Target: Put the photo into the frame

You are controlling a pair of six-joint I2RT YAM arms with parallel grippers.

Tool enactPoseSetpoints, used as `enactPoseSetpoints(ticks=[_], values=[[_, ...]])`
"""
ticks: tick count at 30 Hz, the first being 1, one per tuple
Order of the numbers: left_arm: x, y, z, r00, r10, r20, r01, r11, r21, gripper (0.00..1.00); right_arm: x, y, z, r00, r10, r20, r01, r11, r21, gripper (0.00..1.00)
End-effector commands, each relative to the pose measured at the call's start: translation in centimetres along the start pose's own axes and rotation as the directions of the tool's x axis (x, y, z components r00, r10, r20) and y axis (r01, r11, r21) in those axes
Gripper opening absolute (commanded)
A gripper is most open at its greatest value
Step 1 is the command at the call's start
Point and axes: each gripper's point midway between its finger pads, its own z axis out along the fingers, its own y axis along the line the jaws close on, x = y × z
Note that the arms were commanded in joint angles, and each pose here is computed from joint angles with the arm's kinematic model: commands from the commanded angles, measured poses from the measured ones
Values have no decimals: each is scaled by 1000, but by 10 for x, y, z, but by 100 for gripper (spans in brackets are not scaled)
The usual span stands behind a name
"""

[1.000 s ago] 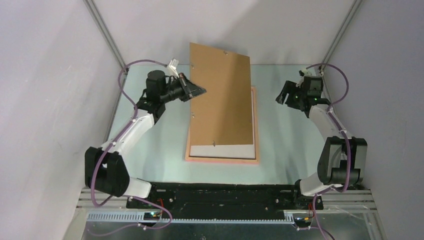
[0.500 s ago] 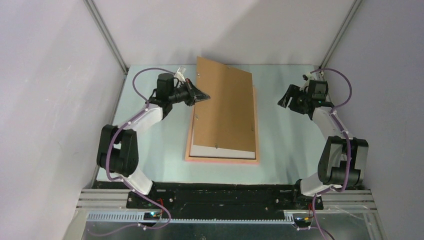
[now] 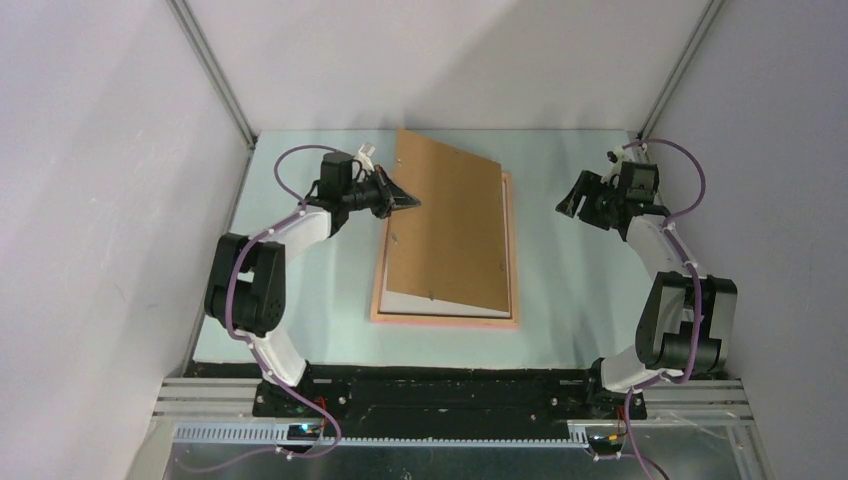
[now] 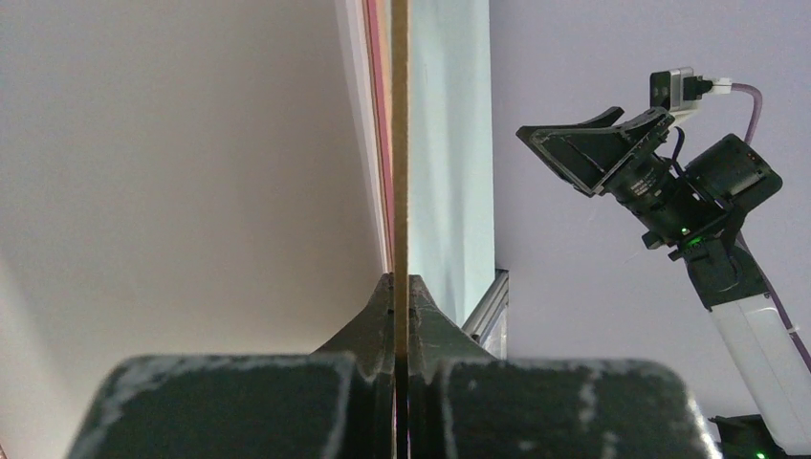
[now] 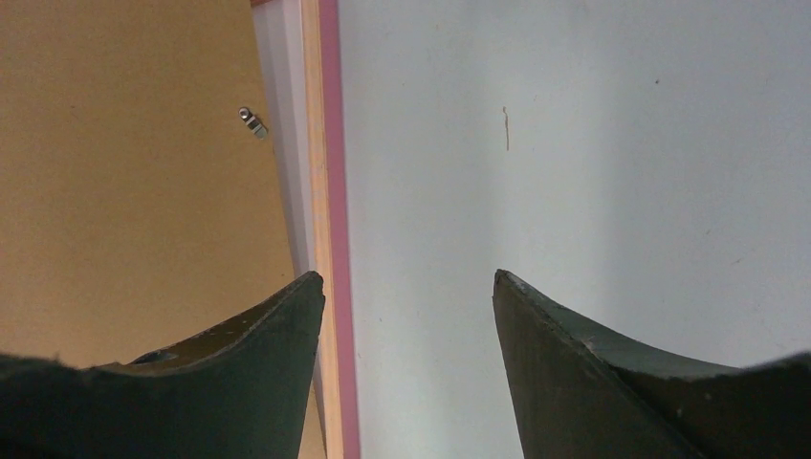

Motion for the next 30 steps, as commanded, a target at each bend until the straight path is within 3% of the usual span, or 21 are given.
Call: enactPoseSetpoints(ticks=[1, 30], values=[[-19, -42, -8, 997, 69, 25, -72, 989, 128, 0, -11, 4, -3, 999, -7, 43, 8, 1000, -26, 69], [-14, -34, -6, 999, 51, 10, -52, 992, 117, 0, -8, -4, -2, 999, 35, 29, -34, 999, -34, 68]])
